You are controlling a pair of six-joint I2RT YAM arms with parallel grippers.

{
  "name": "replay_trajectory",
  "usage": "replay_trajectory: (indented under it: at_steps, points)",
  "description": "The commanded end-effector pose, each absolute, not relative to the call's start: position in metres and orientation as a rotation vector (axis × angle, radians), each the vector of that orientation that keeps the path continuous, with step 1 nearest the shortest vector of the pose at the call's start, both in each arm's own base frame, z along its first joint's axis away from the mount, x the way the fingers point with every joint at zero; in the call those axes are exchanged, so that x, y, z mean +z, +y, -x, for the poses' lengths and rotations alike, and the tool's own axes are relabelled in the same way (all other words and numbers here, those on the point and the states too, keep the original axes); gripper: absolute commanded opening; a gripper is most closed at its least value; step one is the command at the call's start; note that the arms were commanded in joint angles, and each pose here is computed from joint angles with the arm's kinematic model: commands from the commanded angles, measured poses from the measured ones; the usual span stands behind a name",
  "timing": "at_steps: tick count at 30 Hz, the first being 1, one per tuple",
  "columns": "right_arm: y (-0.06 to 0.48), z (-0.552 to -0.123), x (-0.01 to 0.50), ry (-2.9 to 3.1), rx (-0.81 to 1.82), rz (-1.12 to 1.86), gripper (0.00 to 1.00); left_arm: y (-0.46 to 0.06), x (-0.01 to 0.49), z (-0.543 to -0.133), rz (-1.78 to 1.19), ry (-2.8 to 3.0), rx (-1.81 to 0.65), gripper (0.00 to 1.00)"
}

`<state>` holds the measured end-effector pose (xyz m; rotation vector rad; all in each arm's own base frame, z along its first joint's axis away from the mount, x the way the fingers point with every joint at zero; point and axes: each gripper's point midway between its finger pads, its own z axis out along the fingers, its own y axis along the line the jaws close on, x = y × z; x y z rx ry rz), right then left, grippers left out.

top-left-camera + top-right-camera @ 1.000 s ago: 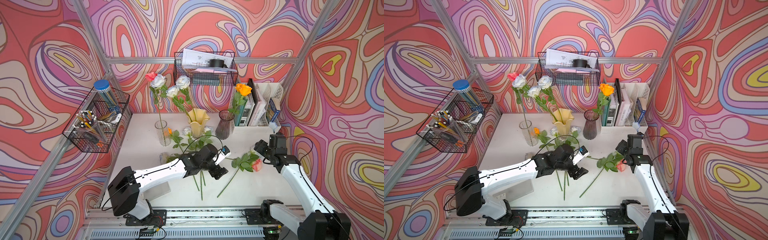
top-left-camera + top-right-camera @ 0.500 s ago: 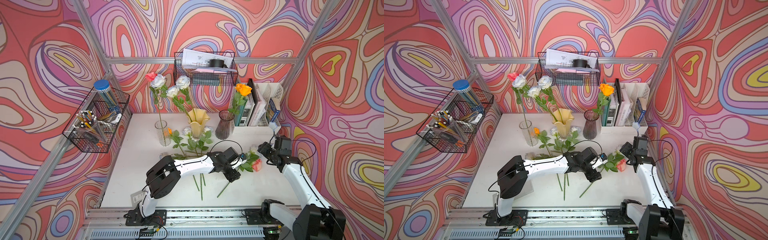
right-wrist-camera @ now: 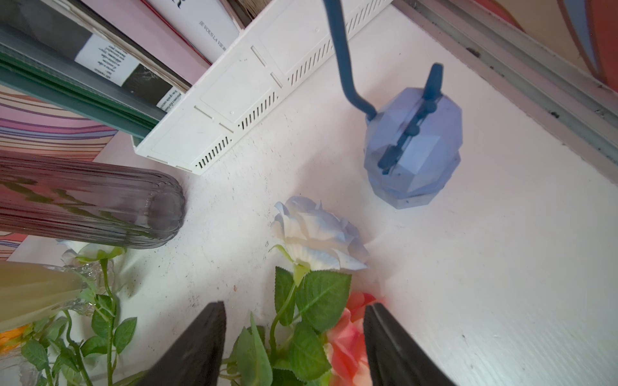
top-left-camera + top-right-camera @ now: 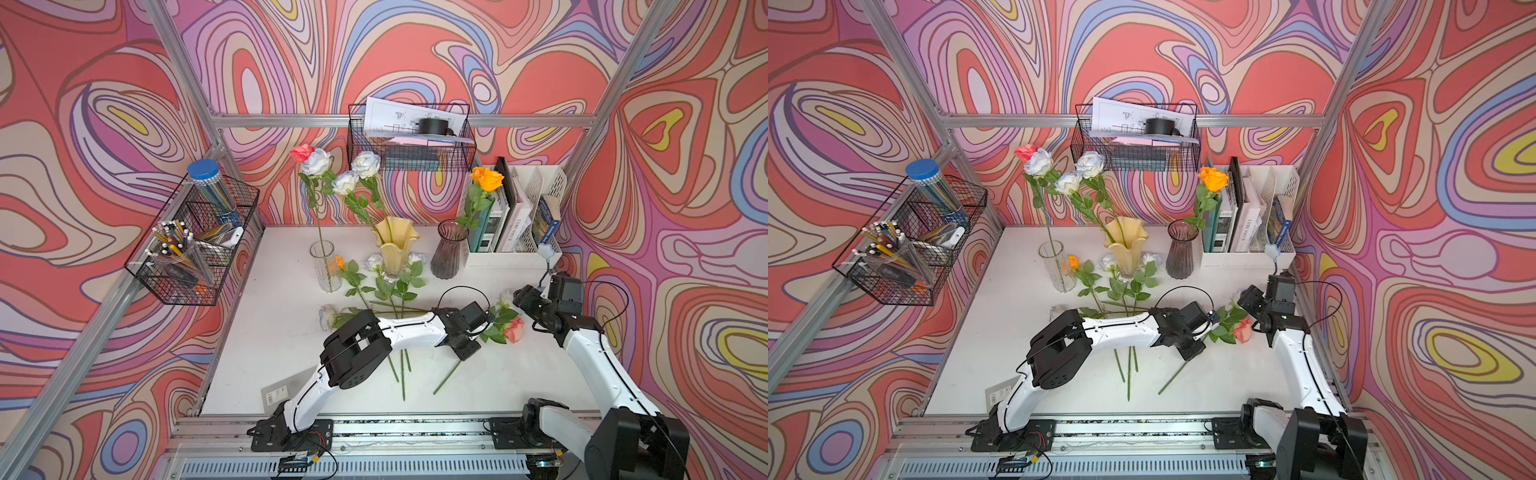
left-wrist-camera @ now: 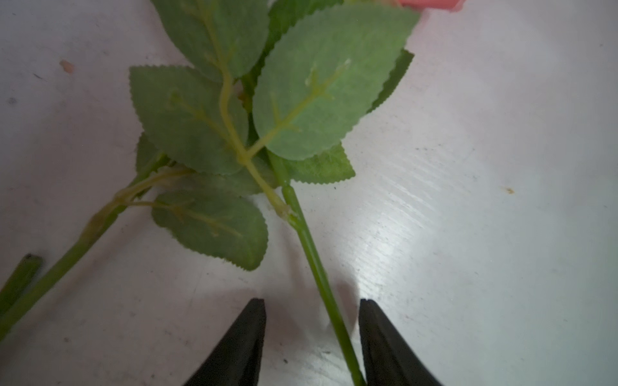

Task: Arrange the flowers in different vases according to their colors
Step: Pick up the flower at the center of the board.

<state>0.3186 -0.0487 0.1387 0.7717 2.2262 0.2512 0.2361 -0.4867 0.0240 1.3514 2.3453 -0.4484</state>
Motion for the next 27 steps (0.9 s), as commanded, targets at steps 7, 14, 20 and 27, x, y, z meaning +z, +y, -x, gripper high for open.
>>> replay_trajectory:
  at_steps: [7,14,20,27]
  points:
    - [-0.052,-0.315,0.141,2.21,0.234,-0.757,0.67,-0.486,0.025,-0.243,-1.302,2.34,-0.38,0.0]
    - [-0.052,-0.313,0.158,2.181,0.233,-0.736,0.67,-0.489,0.062,-0.256,-1.25,2.255,-0.358,0.0]
    - [-0.049,-0.31,0.175,2.144,0.247,-0.691,0.68,-0.491,0.109,-0.275,-1.151,2.173,-0.36,0.0]
    - [-0.019,-0.308,0.215,2.017,0.41,-0.495,0.69,-0.478,0.189,-0.32,-0.913,2.094,-0.53,0.0]
